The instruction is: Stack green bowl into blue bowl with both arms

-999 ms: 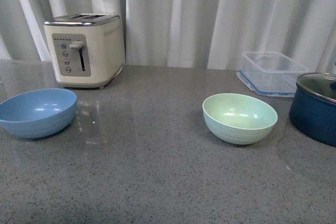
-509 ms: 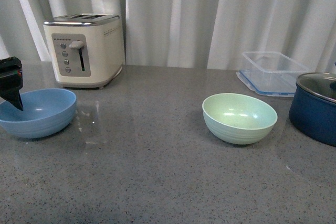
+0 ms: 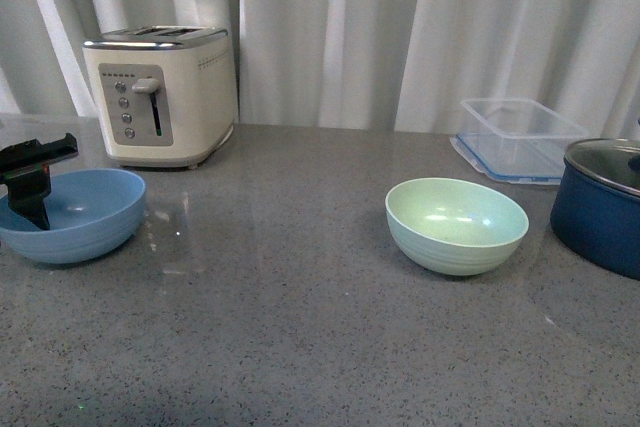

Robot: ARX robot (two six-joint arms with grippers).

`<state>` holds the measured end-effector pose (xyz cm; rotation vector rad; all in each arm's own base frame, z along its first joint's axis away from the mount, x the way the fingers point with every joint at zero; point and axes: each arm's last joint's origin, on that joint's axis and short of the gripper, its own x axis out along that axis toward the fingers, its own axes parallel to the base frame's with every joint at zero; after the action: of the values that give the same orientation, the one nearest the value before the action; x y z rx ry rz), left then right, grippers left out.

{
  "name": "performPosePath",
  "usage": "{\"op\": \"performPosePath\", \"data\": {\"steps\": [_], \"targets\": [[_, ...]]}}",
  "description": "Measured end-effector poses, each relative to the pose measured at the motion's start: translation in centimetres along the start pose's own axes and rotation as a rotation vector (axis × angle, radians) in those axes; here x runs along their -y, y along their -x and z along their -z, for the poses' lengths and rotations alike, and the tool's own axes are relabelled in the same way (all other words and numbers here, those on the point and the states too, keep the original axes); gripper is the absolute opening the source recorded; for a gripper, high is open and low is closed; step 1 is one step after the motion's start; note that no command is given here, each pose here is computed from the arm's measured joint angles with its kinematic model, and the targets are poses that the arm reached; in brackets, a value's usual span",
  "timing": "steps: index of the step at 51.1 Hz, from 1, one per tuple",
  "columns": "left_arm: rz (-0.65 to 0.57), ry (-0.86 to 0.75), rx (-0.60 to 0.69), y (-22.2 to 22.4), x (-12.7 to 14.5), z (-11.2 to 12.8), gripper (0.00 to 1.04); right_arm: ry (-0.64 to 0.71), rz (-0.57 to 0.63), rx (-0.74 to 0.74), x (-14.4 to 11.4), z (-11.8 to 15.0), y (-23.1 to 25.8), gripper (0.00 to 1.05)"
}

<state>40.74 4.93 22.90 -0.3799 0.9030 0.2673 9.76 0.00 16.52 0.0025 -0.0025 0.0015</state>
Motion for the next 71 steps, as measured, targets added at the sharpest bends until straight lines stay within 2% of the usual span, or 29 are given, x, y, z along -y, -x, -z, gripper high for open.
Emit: {"op": "performPosePath", "data": {"steps": [8,14,24,31,40,50,59,71], "targets": [[0.009,0.002,-0.005,-0.1,0.3,0.1,0.19,0.000,0.000,0.000,0.0,0.0,0.0,0.95],[0.020,0.009,-0.003,0.0,0.3,-0.1,0.03,0.000,0.000,0.000,0.0,0.0,0.0,0.95],[0.037,0.014,-0.013,0.6,0.5,-0.1,0.04,0.000,0.000,0.000,0.0,0.0,0.0,0.95],[0.082,-0.006,0.010,2.3,1.7,-0.4,0.04,0.000,0.000,0.000,0.0,0.0,0.0,0.95],[0.180,-0.046,0.076,5.9,4.4,-1.1,0.04,0.000,0.000,0.000,0.0,0.0,0.0,0.95],[0.252,-0.115,0.091,7.7,8.2,-0.2,0.04,0.000,0.000,0.000,0.0,0.0,0.0,0.95],[0.294,-0.157,0.060,7.1,11.8,1.2,0.04,0.000,0.000,0.000,0.0,0.0,0.0,0.95],[0.290,-0.187,0.015,5.2,13.9,2.5,0.04,0.000,0.000,0.000,0.0,0.0,0.0,0.95]]}}
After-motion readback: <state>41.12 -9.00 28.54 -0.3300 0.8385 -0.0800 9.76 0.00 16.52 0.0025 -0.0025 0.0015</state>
